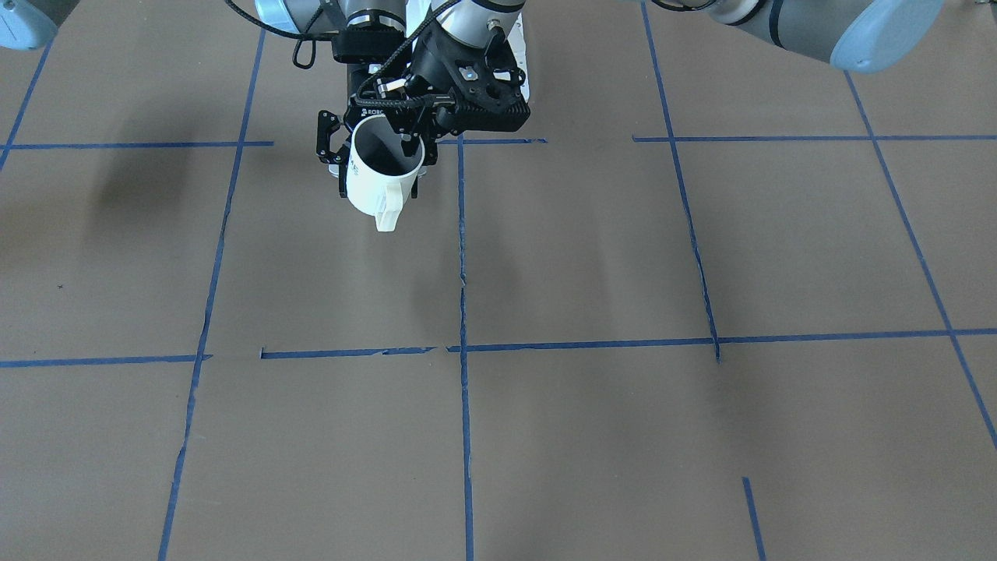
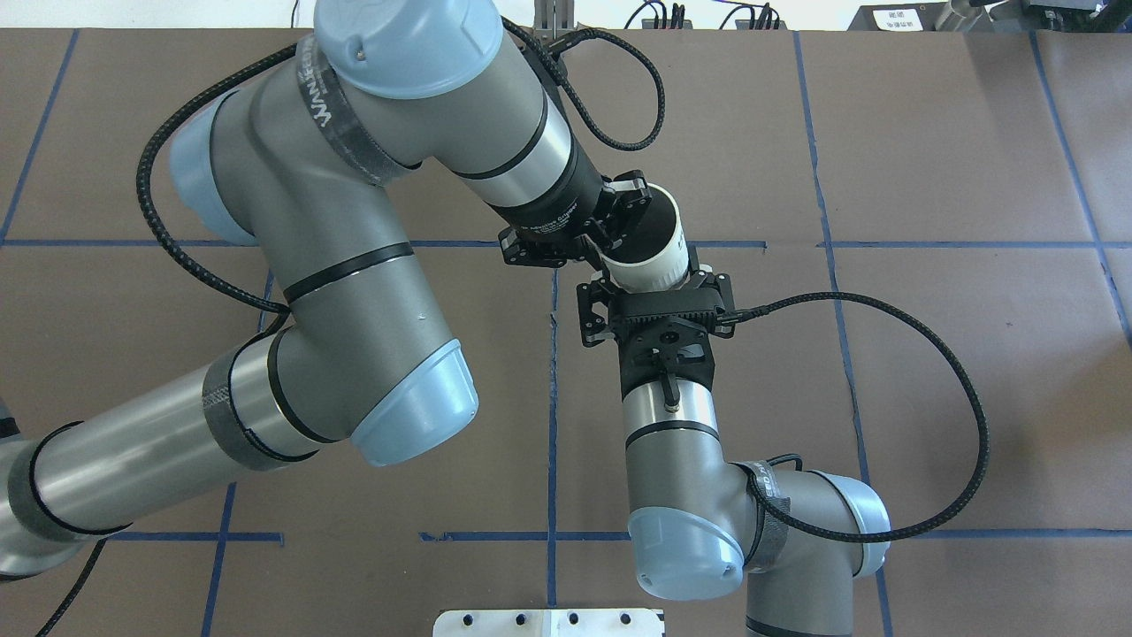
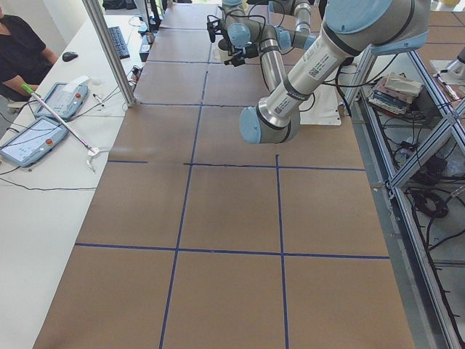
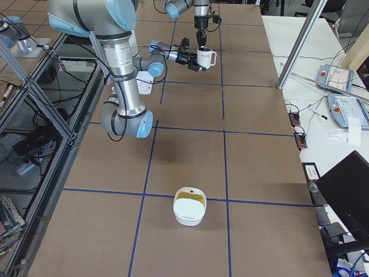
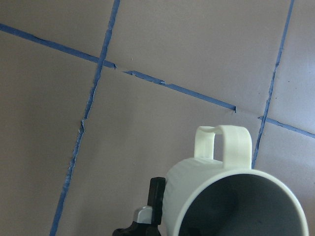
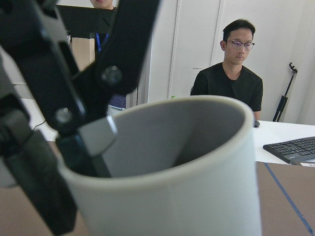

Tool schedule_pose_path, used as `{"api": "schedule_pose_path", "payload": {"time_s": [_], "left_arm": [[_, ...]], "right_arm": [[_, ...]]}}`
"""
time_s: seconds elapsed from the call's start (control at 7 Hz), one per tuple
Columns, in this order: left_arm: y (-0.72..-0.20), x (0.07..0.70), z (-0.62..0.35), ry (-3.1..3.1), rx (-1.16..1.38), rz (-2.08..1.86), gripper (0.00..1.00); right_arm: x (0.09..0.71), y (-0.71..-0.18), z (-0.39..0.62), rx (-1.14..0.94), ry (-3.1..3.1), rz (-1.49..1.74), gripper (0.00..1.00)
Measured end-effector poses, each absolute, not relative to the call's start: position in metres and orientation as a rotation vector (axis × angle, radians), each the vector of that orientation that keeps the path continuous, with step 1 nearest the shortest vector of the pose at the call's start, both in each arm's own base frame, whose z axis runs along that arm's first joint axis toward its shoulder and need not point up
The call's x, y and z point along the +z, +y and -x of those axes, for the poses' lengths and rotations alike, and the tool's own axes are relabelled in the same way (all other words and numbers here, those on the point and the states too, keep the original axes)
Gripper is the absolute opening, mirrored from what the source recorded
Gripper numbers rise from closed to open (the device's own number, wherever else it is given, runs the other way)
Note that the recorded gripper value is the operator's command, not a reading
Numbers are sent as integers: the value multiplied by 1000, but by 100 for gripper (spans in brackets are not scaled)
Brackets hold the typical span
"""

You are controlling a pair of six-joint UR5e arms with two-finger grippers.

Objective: Left arm hands cup to right arm to dump lemon

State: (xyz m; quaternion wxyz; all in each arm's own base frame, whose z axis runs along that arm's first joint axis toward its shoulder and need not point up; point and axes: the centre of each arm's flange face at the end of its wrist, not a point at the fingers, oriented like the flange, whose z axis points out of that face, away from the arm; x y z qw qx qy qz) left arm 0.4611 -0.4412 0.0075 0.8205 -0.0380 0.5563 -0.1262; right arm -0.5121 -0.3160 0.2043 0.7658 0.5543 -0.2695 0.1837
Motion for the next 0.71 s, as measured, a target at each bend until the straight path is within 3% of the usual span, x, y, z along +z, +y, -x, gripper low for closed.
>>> {"api": "schedule_pose_path", "payload": {"time_s": [0.71], "left_arm": [[-444, 3, -447, 1195, -289, 71, 0]], "right_arm": [[233, -310, 535, 328, -521, -1198, 100]]}}
